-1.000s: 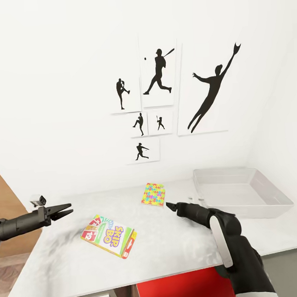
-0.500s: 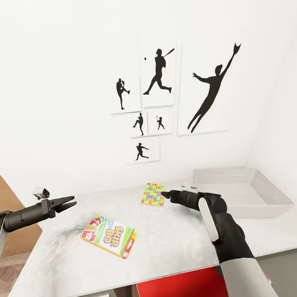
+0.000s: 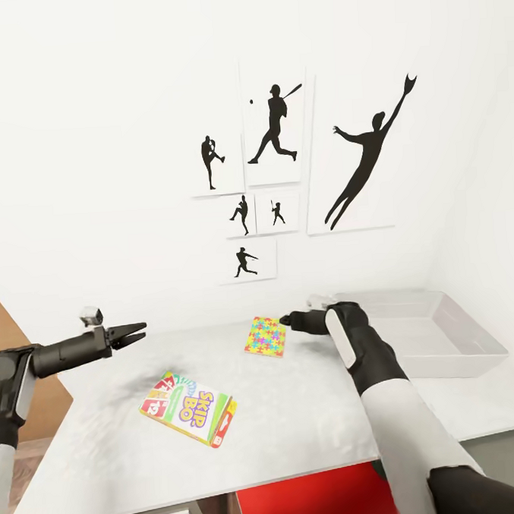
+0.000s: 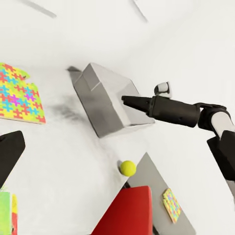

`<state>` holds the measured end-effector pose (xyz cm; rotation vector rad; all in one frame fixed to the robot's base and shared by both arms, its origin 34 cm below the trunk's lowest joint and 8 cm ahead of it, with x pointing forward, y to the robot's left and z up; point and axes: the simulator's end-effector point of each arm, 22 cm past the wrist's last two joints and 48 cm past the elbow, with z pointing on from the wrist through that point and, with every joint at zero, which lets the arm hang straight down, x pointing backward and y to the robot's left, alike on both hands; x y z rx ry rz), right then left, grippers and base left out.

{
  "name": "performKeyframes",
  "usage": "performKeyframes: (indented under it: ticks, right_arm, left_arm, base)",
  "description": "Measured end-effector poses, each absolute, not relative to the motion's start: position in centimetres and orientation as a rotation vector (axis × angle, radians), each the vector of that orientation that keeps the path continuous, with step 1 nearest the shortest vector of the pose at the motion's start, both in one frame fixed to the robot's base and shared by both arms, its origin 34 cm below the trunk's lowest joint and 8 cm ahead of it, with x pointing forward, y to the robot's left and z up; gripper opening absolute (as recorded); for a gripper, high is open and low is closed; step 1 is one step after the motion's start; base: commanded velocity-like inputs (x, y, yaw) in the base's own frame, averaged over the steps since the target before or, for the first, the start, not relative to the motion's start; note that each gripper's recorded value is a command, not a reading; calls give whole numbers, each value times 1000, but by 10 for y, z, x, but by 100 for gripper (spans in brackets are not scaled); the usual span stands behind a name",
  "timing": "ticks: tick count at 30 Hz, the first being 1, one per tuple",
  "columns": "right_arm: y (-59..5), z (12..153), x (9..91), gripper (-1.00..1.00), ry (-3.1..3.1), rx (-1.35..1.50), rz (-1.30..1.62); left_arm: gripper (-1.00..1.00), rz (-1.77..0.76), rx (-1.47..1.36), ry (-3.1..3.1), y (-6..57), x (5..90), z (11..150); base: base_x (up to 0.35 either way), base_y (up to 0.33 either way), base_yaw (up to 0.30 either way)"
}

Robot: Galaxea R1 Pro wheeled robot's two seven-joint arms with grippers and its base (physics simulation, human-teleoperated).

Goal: Put all the toys in the child's room - the three board games (two on the bed and one on the table), the two jigsaw puzzles on the table, and the tennis ball on the table - inside the toy box on the table in the child's room.

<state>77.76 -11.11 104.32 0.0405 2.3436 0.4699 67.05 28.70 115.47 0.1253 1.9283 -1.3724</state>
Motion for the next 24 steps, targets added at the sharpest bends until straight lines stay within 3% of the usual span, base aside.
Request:
performKeyframes:
  ticks: [24]
  right_arm:
    - [-116, 1055, 800, 100, 2375, 40, 401]
  left_arm:
    - [100, -1194, 157, 2007, 278, 721, 1171]
  base:
    - [0, 0, 0]
